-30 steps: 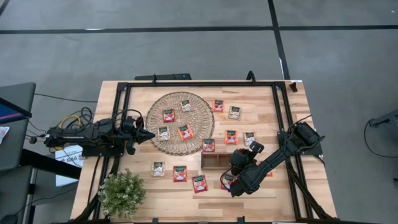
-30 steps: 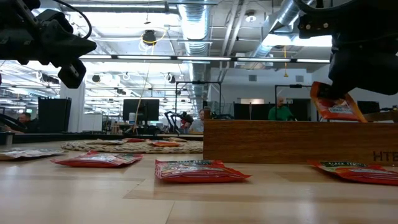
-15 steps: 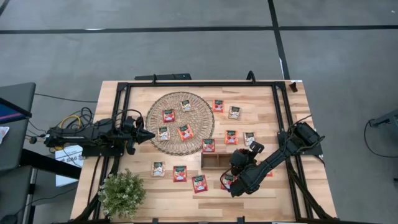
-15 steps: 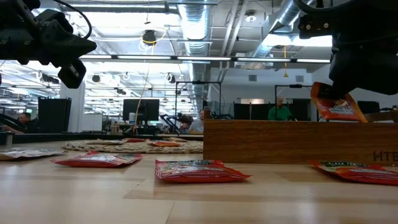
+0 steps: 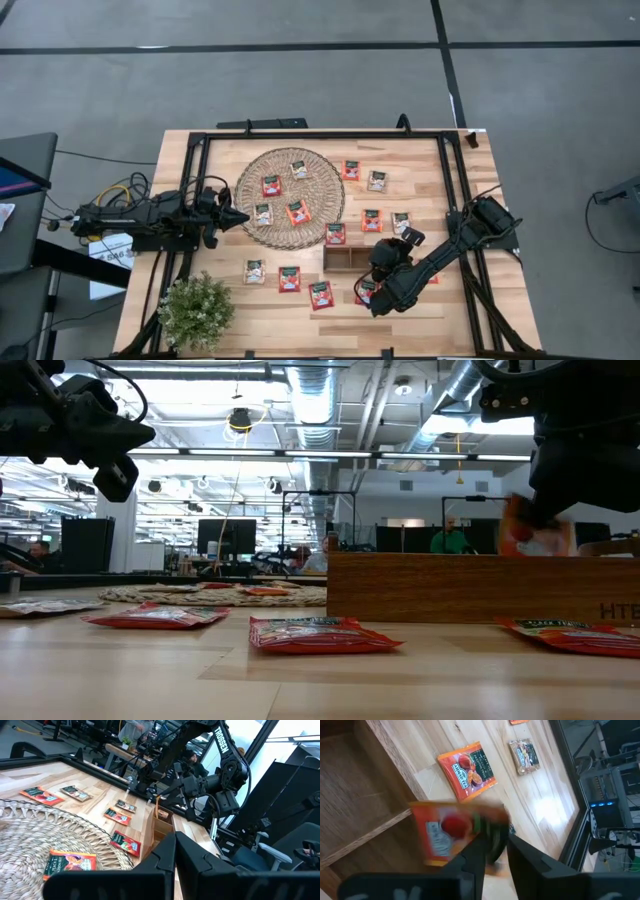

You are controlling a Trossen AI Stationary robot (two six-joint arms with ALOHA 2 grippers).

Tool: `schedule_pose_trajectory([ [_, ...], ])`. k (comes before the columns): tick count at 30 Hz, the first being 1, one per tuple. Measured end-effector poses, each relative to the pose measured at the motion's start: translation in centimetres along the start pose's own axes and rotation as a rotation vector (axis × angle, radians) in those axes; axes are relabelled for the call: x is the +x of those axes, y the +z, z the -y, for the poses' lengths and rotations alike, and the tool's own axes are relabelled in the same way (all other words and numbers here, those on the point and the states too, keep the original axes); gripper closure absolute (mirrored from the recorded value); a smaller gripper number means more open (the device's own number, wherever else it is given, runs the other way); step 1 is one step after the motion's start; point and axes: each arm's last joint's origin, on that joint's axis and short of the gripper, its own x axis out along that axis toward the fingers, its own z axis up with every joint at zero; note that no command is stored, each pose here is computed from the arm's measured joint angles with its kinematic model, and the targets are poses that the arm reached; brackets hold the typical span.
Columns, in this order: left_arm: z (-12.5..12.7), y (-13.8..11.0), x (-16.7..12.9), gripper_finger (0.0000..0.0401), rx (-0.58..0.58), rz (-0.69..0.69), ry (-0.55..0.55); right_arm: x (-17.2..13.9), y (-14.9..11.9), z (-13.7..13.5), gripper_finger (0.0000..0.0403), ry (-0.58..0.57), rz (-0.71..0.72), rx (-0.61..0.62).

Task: Pick & Place Tea
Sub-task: Put the orange tea bag into the right section of the wooden organizer

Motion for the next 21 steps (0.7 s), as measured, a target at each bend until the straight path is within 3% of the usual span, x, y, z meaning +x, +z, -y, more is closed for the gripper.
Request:
schedule_pose_trajectory([
  [21,0.00,0.00,0.00,0.0401,0.001,0.000,0.000,-0.63,0.33,0.56,0.0324,-0.021,-0.005,0.000],
])
